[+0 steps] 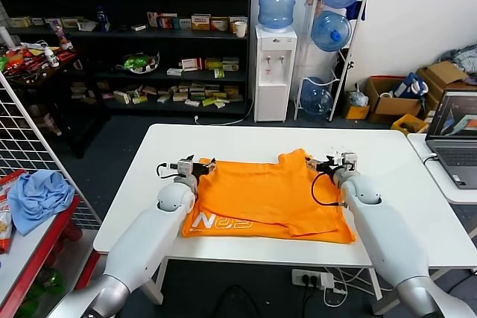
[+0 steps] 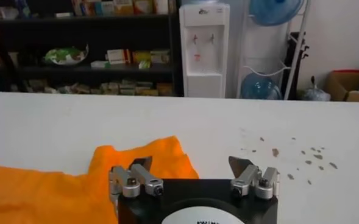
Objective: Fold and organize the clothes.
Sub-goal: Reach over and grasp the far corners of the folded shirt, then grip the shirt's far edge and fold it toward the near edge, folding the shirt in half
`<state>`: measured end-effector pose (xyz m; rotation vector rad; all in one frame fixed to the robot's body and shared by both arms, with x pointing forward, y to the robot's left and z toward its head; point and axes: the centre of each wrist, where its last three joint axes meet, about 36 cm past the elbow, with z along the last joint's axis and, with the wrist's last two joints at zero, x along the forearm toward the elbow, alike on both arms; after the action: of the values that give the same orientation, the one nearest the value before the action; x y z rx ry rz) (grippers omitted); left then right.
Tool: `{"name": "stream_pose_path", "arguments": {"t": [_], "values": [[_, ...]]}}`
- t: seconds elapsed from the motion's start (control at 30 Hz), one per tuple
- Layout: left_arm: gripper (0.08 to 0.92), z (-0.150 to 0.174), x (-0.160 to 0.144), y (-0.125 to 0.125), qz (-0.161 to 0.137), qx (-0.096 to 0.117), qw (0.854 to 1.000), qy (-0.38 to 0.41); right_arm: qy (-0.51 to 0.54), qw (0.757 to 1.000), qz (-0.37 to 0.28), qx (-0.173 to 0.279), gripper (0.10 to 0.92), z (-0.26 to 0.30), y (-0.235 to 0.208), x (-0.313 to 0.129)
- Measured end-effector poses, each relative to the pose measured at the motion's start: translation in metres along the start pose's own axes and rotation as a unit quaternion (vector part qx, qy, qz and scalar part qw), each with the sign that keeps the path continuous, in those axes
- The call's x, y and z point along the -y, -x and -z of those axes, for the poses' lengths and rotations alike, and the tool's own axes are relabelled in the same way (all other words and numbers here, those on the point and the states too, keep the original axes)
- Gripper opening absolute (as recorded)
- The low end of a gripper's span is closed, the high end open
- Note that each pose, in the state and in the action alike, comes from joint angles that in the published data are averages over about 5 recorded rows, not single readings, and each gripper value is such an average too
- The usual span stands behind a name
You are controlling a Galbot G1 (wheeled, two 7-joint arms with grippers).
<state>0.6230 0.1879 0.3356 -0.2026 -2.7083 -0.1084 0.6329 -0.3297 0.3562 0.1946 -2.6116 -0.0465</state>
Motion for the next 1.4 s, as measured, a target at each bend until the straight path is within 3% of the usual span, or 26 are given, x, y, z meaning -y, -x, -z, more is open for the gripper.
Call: {"name": "stream_pose_path", "arguments": {"t": [0.23, 0.77, 1.03, 1.4], "values": [[0.767, -0.009, -0.001, 0.013, 0.003, -0.025, 1.000, 0.008, -0.003, 1.000, 0.004, -0.015, 0.580, -0.011, 0.013, -0.004], [0.317, -0.015, -0.007, 0.012, -0.010, -0.039, 0.999, 0.003, -0.008, 1.000, 0.009, -0.008, 0.140, -0.012, 0.025, -0.007], [0.108, -0.023, -0.013, -0.002, -0.014, -0.013, 1.000, 0.007, -0.017, 1.000, 0.007, 0.018, 0.124, -0.011, 0.013, -0.011], [0.096, -0.026, -0.027, -0.046, -0.021, 0.033, 0.999, 0.009, -0.037, 0.998, -0.008, 0.045, 0.124, -0.018, -0.042, -0.020]]}}
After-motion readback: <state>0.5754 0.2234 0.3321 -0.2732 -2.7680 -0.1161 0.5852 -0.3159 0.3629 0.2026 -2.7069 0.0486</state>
